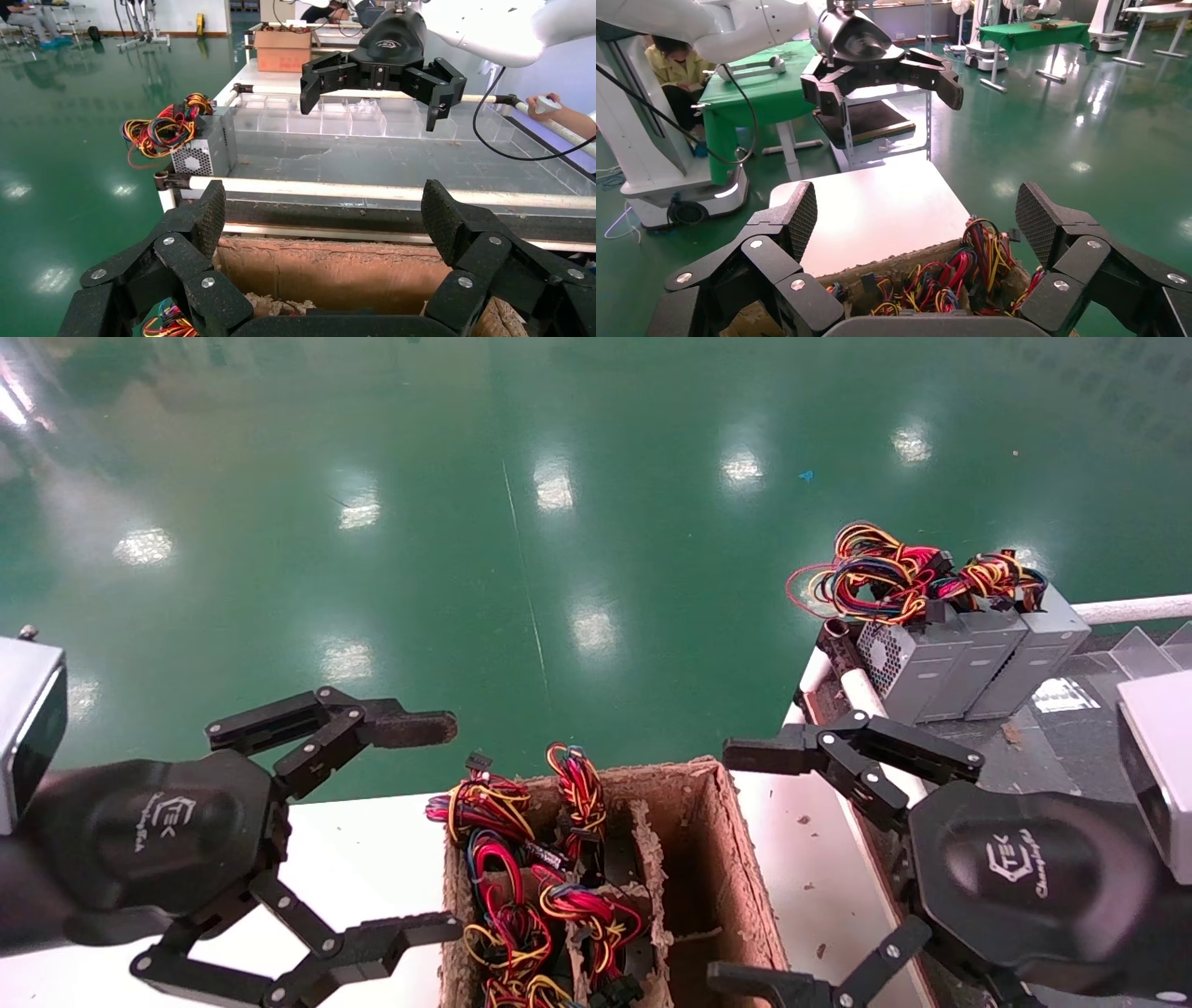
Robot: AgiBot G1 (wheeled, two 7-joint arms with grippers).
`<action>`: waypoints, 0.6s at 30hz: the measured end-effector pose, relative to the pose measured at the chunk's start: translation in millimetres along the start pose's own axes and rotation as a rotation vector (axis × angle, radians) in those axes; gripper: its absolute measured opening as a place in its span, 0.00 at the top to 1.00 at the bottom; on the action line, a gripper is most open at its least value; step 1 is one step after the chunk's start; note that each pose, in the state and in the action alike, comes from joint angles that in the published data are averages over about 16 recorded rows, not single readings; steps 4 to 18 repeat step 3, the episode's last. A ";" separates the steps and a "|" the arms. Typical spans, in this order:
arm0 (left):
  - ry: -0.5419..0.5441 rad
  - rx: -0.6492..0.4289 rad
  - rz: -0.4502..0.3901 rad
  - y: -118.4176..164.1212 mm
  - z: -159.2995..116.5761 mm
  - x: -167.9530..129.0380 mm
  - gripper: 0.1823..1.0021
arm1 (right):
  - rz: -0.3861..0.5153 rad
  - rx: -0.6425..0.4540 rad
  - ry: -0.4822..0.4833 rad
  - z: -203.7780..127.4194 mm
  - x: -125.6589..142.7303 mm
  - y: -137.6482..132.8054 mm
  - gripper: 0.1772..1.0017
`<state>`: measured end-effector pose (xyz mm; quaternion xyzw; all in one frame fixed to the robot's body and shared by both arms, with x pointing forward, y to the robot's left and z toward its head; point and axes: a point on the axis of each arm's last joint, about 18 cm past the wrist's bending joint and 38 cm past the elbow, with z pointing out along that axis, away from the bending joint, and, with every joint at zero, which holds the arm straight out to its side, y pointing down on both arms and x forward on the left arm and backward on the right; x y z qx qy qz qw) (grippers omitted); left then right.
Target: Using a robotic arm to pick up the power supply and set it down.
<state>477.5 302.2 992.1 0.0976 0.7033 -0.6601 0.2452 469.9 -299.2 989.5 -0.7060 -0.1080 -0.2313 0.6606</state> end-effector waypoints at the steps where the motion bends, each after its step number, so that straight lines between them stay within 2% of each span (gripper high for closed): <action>1: 0.000 0.000 0.000 0.0 0.0 0.0 0.00 | 0.000 0.000 0.001 -0.1 0.2 0.0 0.00; 18: 0.000 0.000 0.000 0.0 0.0 0.0 0.00 | -0.001 -0.001 0.003 -0.3 0.8 0.0 0.00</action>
